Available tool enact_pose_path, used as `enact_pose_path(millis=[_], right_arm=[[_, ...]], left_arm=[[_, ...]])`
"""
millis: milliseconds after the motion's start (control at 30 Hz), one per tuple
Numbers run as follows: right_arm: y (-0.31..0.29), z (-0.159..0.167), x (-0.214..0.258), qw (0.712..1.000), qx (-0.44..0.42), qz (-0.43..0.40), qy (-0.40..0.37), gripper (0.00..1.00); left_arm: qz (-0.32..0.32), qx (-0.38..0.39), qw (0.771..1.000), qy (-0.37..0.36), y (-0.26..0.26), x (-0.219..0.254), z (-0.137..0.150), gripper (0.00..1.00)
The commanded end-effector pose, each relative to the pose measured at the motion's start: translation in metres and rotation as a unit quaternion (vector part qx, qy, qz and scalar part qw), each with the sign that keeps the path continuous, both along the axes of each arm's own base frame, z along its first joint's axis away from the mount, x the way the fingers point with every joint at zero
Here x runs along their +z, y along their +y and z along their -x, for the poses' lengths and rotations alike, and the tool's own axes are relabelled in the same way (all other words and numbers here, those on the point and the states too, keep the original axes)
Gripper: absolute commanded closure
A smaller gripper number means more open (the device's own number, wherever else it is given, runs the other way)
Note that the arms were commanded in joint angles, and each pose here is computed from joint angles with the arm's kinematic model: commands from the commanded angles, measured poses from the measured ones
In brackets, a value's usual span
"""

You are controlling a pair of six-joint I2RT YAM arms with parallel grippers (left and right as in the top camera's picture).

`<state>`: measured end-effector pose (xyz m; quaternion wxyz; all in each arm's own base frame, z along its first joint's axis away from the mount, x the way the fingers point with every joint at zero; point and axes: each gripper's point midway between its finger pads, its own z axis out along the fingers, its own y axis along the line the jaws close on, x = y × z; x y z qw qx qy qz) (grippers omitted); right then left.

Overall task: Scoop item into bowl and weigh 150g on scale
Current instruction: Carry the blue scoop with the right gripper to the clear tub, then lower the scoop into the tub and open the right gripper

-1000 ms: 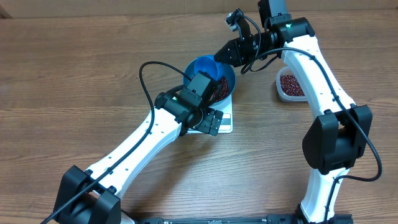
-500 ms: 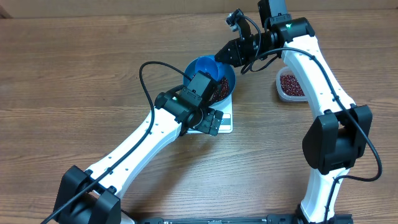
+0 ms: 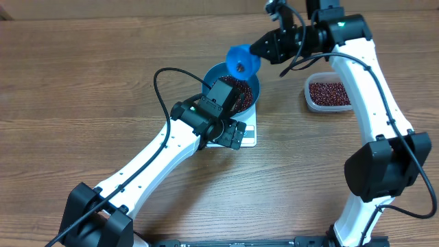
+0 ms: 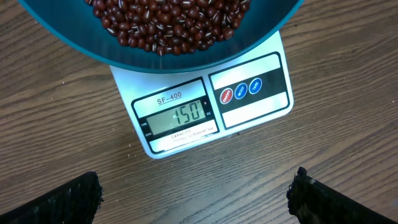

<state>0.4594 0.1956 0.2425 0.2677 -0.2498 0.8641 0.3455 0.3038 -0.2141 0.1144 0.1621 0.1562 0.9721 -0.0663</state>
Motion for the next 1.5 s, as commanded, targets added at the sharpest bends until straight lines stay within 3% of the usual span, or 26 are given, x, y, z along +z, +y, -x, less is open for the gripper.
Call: enact_pose_path(millis=[0,233,867,1167,1467], right_arm=[[-0.025,-0.012,0.014,0.997,-0.054,0.040,-0.026,0.96],[-0.056,-0.022,0.001,0.989,-0.113,0.091,-0.014,0.96],[-0.173,0.002,-0.022,0.959,-0.240,0.087,0.122,0.96],[-0.222,0.005,-0.027,0.942,-0.295,0.068,0.146,0.96],[-0.229,0.017,-0.072,0.927,-0.301,0.066,0.214,0.96]], left_arm=[[-0.005,-0.009,1.000,-0.007,0.001,0.002,-0.001,0.01],[-0.005,-0.009,1.000,-0.007,0.001,0.002,-0.001,0.01],[-0.005,-0.009,1.000,-0.007,0.001,0.002,-0.001,0.00],[-0.005,-0.009,1.000,-0.007,0.001,0.002,-0.001,0.00],[-0.005,-0.009,1.000,-0.007,0.001,0.002,-0.001,0.00]])
